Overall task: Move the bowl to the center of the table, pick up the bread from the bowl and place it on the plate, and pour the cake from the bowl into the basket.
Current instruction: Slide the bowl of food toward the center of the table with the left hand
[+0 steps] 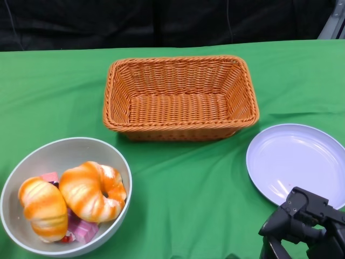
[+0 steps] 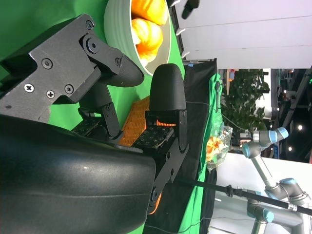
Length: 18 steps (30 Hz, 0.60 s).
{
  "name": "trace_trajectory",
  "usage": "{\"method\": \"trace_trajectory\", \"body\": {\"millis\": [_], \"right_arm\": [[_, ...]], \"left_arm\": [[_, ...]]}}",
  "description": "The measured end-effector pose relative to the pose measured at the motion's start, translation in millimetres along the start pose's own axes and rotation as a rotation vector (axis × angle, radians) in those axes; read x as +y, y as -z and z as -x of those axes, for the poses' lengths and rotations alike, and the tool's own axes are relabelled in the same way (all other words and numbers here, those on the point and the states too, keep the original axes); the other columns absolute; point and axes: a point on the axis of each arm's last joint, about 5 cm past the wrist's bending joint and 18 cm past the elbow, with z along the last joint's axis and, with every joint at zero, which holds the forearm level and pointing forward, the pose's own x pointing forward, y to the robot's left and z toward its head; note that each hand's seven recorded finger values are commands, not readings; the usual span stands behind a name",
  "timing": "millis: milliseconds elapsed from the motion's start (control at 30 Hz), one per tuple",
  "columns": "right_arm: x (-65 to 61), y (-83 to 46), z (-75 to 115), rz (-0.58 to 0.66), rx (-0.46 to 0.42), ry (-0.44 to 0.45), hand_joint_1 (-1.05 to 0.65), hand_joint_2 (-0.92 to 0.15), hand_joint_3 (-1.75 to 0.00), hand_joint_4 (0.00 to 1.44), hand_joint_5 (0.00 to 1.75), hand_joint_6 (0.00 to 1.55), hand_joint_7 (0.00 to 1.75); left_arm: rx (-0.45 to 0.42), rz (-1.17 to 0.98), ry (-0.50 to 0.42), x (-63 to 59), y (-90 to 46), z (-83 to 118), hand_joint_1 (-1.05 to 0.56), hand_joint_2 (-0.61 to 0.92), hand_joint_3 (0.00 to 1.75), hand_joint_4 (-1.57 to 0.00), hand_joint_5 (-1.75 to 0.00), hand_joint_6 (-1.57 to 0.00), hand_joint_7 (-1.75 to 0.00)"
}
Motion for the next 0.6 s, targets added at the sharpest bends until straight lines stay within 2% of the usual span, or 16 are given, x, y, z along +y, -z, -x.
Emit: {"method": "trace_trajectory", "body": {"millis": [233,400,600], "right_arm": [[-0.2,2.7,-0.8,0.009,0.012,-0.002,-0.11,-0.46,-1.13,0.83,1.53,0.76,1.24],[0.0,3.2,-2.2,0.015,0.011,-0.006,-0.11,-0.46,-1.14,0.83,1.53,0.76,1.24],[0.5,3.2,-2.5,0.018,0.010,-0.006,-0.11,-0.46,-1.15,0.83,1.52,0.76,1.24]], "left_arm": [[0.036,0.011,0.032,-4.9,-6.1,1.4,-0.62,0.92,0.67,-0.05,0.00,-0.01,0.00],[0.055,0.052,0.108,-8.7,-10.2,3.1,-0.61,0.92,0.68,0.00,0.00,0.00,0.00],[0.063,0.103,0.202,-7.5,-11.4,5.3,-0.62,0.92,0.69,0.00,0.00,0.00,0.00]]}}
